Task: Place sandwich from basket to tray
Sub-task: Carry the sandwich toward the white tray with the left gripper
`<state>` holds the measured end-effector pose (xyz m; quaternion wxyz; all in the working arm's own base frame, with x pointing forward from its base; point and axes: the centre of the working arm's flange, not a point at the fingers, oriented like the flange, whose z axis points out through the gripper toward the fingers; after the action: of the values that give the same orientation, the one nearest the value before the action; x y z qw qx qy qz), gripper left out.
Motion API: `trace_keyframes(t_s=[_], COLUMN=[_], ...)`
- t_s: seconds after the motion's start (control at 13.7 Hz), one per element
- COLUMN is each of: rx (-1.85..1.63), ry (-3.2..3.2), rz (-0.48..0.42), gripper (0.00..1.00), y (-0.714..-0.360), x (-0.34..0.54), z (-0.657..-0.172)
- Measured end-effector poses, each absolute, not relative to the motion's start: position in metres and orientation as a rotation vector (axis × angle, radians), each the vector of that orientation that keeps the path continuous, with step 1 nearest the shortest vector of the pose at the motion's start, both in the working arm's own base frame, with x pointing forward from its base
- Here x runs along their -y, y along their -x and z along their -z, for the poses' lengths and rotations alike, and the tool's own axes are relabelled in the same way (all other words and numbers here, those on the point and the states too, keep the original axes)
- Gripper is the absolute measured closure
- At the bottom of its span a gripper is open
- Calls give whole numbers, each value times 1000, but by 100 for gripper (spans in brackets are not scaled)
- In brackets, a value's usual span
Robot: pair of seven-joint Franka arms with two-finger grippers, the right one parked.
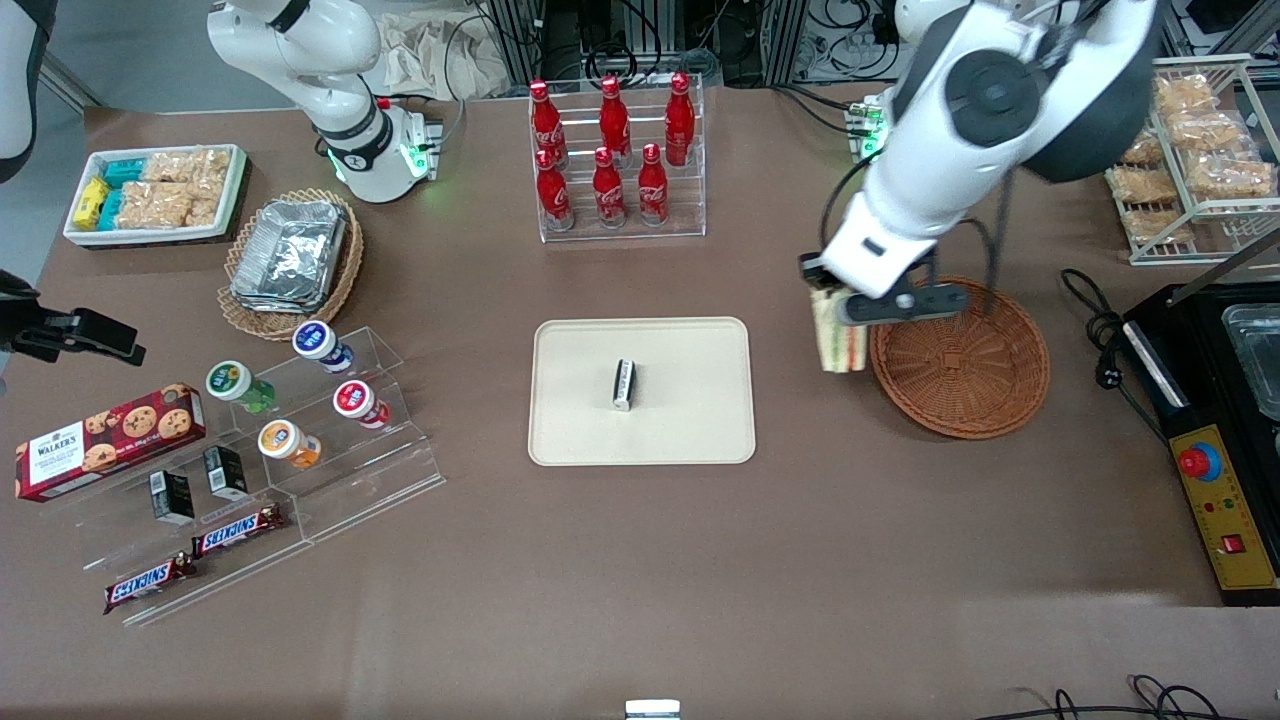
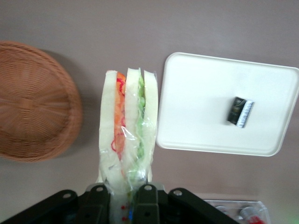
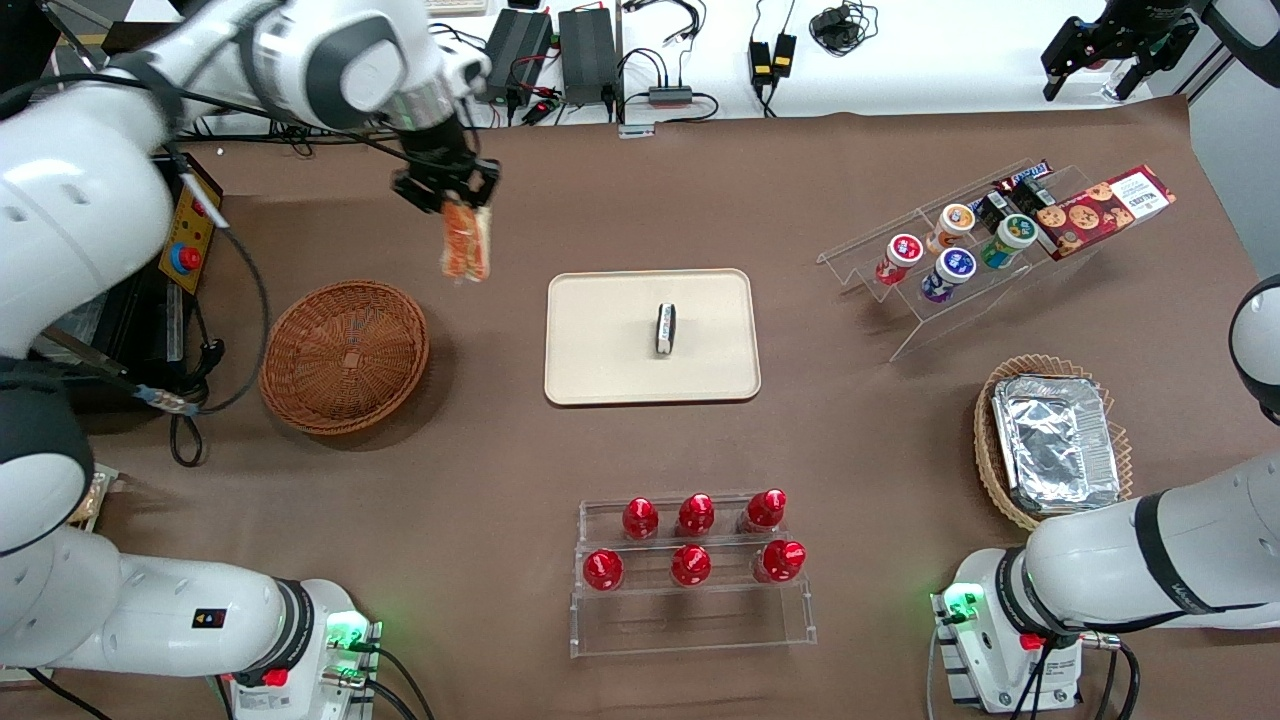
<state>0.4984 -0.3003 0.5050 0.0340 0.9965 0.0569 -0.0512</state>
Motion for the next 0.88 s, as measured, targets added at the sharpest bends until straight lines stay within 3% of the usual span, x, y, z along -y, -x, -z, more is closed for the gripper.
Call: trace_keyframes(t_s=[0.51, 0.88], rx=[-43, -4], ry=[-3064, -3094], rz=[224, 204], gripper=[80, 80], y=[-513, -508], x=[363, 401], z=[-382, -288])
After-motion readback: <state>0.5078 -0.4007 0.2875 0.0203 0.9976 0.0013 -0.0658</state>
